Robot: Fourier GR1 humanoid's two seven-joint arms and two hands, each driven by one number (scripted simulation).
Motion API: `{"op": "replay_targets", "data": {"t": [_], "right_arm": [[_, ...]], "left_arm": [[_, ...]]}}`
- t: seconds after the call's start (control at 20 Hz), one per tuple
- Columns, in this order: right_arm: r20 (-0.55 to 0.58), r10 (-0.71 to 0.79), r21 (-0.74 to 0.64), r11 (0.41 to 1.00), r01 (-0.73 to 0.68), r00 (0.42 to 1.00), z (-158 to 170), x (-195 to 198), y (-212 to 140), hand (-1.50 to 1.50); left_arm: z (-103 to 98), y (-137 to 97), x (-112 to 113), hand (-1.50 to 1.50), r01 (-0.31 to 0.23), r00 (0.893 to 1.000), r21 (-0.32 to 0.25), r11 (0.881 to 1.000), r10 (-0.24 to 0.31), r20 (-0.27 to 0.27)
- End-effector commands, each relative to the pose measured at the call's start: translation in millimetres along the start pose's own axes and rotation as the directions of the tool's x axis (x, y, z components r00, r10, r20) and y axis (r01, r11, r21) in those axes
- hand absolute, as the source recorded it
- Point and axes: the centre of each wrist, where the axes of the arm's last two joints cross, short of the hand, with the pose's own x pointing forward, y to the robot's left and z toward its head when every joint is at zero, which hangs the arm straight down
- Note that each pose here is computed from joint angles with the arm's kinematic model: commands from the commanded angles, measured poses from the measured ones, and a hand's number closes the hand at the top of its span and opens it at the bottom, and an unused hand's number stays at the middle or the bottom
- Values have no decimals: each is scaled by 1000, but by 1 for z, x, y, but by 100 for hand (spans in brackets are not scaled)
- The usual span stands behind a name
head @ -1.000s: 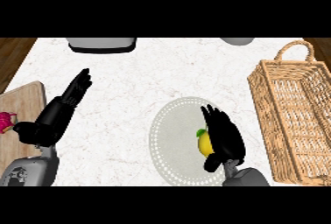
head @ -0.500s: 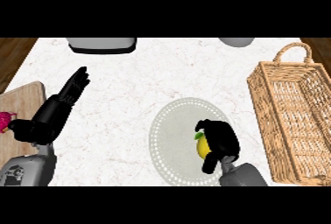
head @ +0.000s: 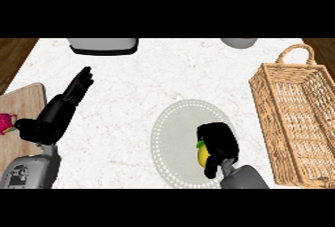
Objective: Pick the lemon from the placemat and place it in the basket
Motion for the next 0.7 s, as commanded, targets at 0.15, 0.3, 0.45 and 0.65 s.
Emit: {"op": "replay_targets", "data": {"t": [0.15, 0.3, 0.45, 0.65], "right_arm": [[180, 22, 21, 999, -26, 984, 98, -20, 45, 150], [290, -10, 16, 1000, 5, 957, 151, -22, 52, 150], [290, -53, -32, 997, 65, 955, 194, -35, 55, 150], [334, -272, -8, 957, 291, 902, 230, -32, 32, 150]], "left_arm": [[24, -4, -14, 0, -4, 1000, 18, 1000, 5, -27], [9, 11, 2, 0, 13, 1000, 51, 999, -12, -17], [24, -6, -11, 0, 1, 1000, 39, 999, 0, -16], [16, 6, -11, 0, 8, 1000, 36, 999, -7, -24]]}}
